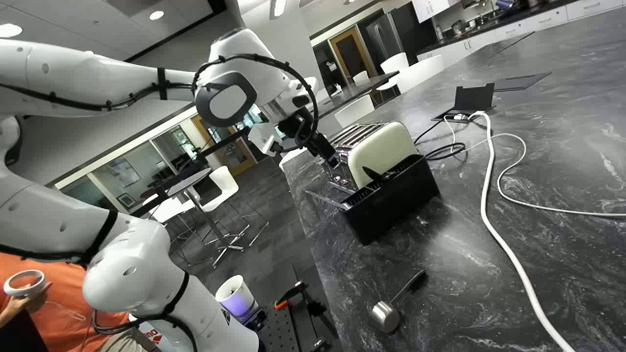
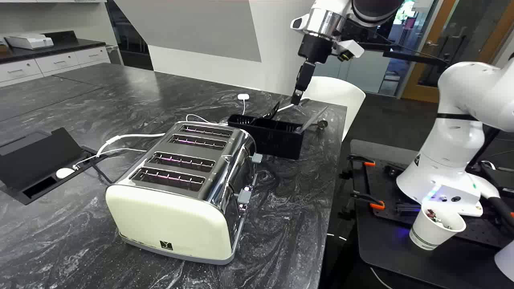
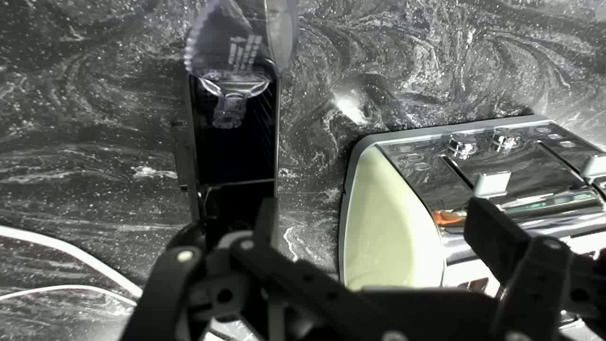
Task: Put the black spoon on the counter
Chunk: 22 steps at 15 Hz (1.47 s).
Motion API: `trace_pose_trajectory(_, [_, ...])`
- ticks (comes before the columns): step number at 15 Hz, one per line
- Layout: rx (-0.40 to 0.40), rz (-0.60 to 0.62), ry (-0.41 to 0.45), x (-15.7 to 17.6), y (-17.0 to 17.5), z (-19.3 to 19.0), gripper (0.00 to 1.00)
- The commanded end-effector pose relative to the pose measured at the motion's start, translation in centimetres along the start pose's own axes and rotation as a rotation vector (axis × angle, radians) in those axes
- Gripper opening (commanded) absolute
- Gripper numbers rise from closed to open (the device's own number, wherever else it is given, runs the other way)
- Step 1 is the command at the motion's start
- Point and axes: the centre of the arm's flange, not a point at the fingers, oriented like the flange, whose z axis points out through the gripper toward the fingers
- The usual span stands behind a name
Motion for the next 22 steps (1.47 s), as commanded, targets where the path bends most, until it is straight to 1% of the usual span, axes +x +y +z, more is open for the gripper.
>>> trace_pose_trajectory(1, [0.0,0.0,0.0,0.0,0.0,0.0,1.0])
trace_pose_trajectory(6, [0.0,0.0,0.0,0.0,0.0,0.0,1.0])
trace_pose_trajectory(8, [-0.024,-0.061,-0.017,2.3,-0.1,-0.5,1.0])
trace_pose_trajectory(9, [-0.047,-0.078,0.001,3.3,-0.1,-0.7,1.0])
trace_pose_trajectory(10, [-0.052,-0.11,-0.028,4.6,0.0,-1.1,1.0])
trace_pose_trajectory(12, [-0.1,-0.145,-0.028,7.3,0.4,-1.7,1.0])
trace_pose_trajectory(15, [-0.194,-0.206,-0.104,10.9,1.6,-1.3,1.0])
trace_pose_trajectory(17, [-0.248,-0.237,-0.176,12.8,2.6,0.0,1.0])
trace_pose_trajectory(20, [-0.297,-0.282,-0.256,14.0,3.6,2.5,1.0])
trace_pose_trajectory(22, [-0.304,-0.319,-0.291,14.4,4.4,4.2,1.0])
